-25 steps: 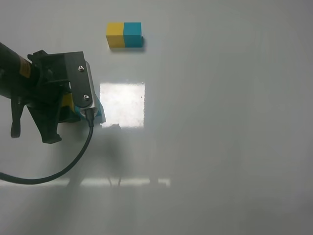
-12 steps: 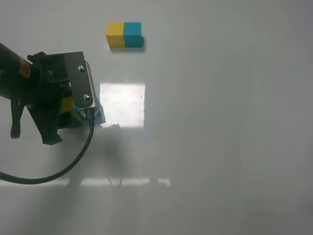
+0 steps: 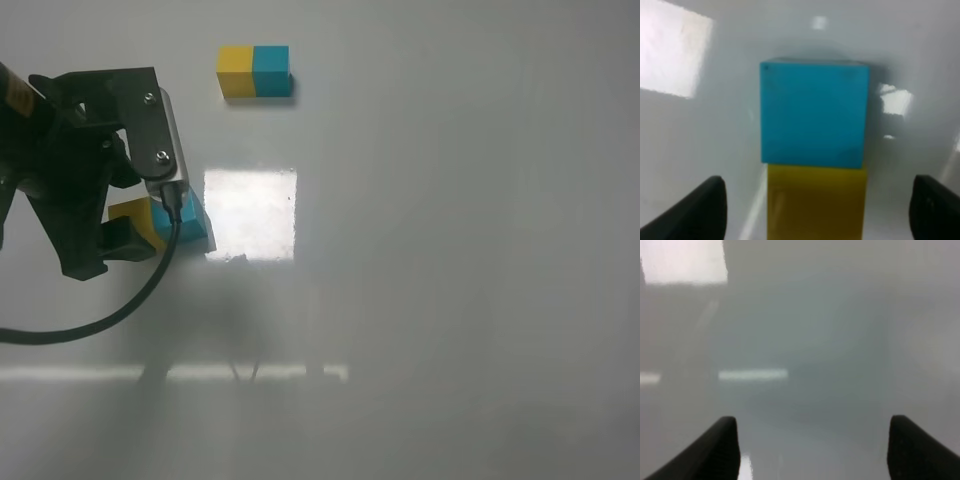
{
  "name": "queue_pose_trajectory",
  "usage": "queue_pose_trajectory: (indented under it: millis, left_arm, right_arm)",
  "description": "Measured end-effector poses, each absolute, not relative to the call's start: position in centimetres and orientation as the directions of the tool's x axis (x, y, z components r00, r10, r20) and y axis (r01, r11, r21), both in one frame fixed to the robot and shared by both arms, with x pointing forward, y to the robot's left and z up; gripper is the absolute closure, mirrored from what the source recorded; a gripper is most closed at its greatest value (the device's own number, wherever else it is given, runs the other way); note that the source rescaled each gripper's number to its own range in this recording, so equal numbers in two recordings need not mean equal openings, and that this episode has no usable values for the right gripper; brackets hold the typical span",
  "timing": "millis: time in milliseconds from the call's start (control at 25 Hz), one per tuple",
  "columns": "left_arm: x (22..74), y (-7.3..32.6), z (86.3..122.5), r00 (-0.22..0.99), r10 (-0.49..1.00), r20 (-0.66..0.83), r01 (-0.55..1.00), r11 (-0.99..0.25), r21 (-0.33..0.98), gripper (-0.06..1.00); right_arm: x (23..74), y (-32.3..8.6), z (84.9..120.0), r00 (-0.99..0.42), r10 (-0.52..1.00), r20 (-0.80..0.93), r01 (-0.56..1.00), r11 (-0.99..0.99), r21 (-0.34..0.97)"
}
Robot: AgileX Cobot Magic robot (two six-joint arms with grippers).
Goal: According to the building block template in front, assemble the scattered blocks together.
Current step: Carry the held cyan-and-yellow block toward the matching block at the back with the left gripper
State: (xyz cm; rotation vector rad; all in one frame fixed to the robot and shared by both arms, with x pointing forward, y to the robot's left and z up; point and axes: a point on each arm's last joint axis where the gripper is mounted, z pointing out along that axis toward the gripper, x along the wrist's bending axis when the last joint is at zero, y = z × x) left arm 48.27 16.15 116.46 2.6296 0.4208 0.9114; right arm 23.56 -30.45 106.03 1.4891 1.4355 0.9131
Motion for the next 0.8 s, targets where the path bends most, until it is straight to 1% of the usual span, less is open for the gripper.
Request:
queue_pose_trajectory:
  millis: [280,600,800]
  left_arm:
    - [48.7,15.9,116.2,0.753,0.37,0.544,0.164,-0.906,0.389,-0.04]
    - [50.8,14.4,114.4,0.755,0.357,0.55,0.141,-0.908,0.394,-0.04]
    - [51.1,14.1,114.2,0.753,0.358,0.552,0.135,-0.905,0.403,-0.04]
  right_arm:
    - [23.6,-30.4,106.0,0.073,0.996,-0.054,0.373,0.023,0.928]
    - [23.6,-30.4,106.0,0.073,0.996,-0.054,0.373,0.023,0.928]
    - [23.6,-30.4,106.0,0.073,0.996,-0.054,0.373,0.023,0.928]
